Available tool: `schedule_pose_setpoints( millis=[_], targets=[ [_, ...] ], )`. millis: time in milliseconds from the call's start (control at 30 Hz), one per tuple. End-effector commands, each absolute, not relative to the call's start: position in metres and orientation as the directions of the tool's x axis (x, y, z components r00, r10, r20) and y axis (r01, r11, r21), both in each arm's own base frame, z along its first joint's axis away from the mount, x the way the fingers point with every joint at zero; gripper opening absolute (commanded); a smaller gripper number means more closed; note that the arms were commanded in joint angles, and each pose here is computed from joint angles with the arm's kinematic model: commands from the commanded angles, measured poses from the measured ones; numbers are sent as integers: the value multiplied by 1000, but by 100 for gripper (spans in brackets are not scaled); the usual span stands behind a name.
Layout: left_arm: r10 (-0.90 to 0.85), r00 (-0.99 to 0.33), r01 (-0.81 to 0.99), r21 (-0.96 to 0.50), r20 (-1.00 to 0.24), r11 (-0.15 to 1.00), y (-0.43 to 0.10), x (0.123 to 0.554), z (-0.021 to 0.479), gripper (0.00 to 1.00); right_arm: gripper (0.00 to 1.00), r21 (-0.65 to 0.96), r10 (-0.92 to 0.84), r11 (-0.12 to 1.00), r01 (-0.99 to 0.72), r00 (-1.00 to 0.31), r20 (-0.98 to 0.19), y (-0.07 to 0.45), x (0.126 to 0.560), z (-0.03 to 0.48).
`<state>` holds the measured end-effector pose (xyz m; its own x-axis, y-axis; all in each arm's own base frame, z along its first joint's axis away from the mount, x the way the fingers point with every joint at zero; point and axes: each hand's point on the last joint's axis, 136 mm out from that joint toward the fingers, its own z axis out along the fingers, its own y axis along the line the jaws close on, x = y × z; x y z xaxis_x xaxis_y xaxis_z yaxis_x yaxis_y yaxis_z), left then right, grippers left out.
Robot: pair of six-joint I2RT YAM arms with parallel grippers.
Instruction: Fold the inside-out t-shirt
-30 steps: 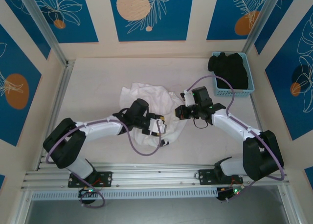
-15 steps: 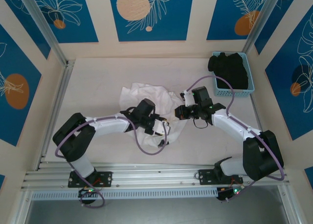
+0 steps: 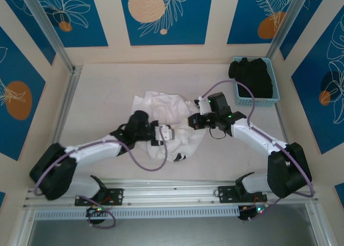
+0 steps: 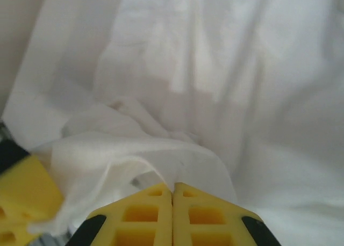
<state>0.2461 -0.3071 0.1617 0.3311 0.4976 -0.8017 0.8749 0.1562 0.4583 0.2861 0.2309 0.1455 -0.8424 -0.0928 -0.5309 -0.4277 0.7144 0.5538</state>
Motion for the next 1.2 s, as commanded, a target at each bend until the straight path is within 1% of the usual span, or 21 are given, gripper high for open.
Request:
schedule_pose_setpoints(
  millis=[0,67,133,167,233,267,367,433,467,600,733,767,800,833,867,933,967,1067,1167],
  targets=[
    [289,229,776,353,-930,522,-270,275,229,0,18,606,-158,583,-541,-808,-568,275,276,179],
    [190,157,655,247,-969,715,-231,290,252,0,27,566,-191,601,-565,-789,-584,278,274,183],
    [109,82,521,136,-991,843,-194,300,266,0,33,528,-169,637,-562,-770,-615,266,279,188],
    [69,47,447,83,-996,891,-175,304,271,0,37,513,-144,661,-547,-764,-629,257,284,190],
    [12,1,338,11,-1000,941,-147,307,275,0,43,492,-95,710,-505,-760,-643,241,296,188],
    [-12,-8,300,-14,-1000,954,-136,306,278,0,46,478,-76,741,-472,-766,-639,234,304,183],
    [-52,-18,242,-55,-998,969,-118,300,281,0,47,422,-71,821,-385,-802,-593,225,326,156],
    [-71,-26,229,-75,-997,970,-113,298,280,0,48,388,-88,850,-356,-822,-563,226,341,139],
    [-76,-35,231,-82,-996,969,-113,297,279,0,53,369,-97,863,-346,-829,-551,228,349,130],
    [-101,-77,240,-117,-992,964,-115,295,270,0,57,339,-133,875,-345,-846,-516,242,373,105],
    [-116,-102,248,-138,-988,959,-117,294,263,0,57,309,-173,890,-335,-875,-452,255,385,70],
    [-115,-110,249,-139,-987,958,-117,294,261,0,56,297,-180,896,-330,-881,-438,257,388,61],
    [-118,-111,249,-143,-987,958,-118,294,261,0,52,292,-183,899,-326,-886,-426,259,390,55],
    [-122,-115,249,-147,-986,957,-117,294,260,0,45,297,-186,897,-328,-889,-419,262,391,51],
    [-125,-114,249,-150,-986,957,-117,293,262,0,35,305,-181,894,-328,-887,-424,264,393,51],
    [-132,-120,247,-158,-984,956,-117,293,265,0,17,317,-162,888,-333,-872,-462,264,398,64],
    [-135,-124,244,-162,-983,956,-116,293,267,0,10,318,-148,888,-333,-860,-488,260,400,75],
    [-161,-127,242,-188,-979,952,-114,292,280,0,0,308,-87,895,-322,-804,-588,235,407,124],
    [-222,-119,245,-246,-968,938,-109,291,302,0,0,353,30,885,-302,-721,-692,199,406,191]
  ],
)
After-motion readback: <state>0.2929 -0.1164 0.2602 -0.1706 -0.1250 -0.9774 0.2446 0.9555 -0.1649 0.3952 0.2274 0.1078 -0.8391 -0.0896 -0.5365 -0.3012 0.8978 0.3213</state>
